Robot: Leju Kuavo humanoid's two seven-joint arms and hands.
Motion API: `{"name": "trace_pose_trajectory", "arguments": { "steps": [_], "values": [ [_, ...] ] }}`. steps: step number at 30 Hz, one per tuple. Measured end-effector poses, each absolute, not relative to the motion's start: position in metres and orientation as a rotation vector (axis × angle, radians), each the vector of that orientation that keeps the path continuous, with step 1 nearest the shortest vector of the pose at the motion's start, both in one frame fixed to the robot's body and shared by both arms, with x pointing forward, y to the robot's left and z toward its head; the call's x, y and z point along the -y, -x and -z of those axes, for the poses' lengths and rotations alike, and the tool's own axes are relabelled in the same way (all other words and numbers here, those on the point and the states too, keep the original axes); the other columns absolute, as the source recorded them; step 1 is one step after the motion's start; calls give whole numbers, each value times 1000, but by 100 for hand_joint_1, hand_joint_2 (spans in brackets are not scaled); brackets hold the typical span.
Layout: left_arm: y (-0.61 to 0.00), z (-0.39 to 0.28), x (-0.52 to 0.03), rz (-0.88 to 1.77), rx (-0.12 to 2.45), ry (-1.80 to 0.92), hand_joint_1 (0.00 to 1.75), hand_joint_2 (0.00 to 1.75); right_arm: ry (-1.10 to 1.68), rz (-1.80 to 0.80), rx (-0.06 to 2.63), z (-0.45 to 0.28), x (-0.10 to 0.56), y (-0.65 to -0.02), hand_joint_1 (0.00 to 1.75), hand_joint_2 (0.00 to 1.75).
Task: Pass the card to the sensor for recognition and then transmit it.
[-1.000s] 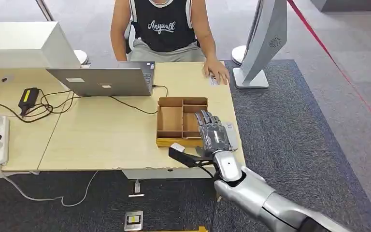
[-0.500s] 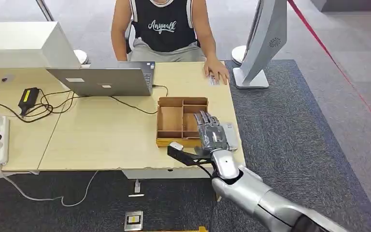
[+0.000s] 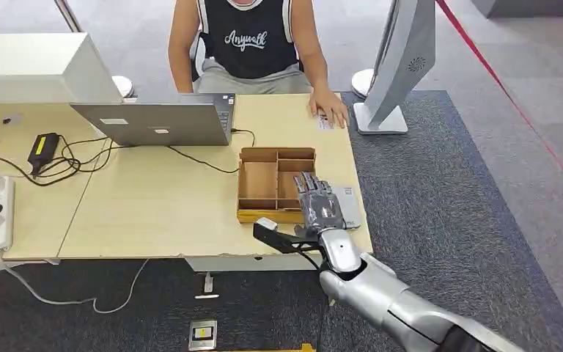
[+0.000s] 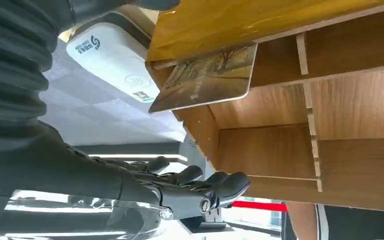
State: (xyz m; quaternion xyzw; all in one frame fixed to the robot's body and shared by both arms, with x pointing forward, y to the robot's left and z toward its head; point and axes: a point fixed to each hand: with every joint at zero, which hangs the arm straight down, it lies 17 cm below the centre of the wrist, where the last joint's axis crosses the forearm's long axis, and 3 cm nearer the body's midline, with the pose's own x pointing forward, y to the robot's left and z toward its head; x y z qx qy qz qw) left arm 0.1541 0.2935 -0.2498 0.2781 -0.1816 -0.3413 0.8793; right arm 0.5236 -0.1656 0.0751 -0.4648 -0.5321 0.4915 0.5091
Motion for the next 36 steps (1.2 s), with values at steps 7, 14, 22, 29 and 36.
{"name": "trace_pose_trajectory", "arguments": {
  "steps": [7,14,22,29,36],
  "values": [
    [-153,250,-293,711,377,-578,0,0,1092,-1194,1279,-70,162,-523,175,175],
    [-151,251,-293,711,376,-576,0,0,1088,-1193,1276,-69,161,-522,175,175],
    [-150,251,-293,710,374,-575,0,0,1084,-1189,1271,-68,162,-523,175,175],
    [-151,251,-292,713,378,-575,0,0,1080,-1189,1273,-67,163,-523,175,175],
    [-152,250,-291,717,380,-574,0,0,1091,-1163,1312,-77,160,-526,175,175]
  ]
}}
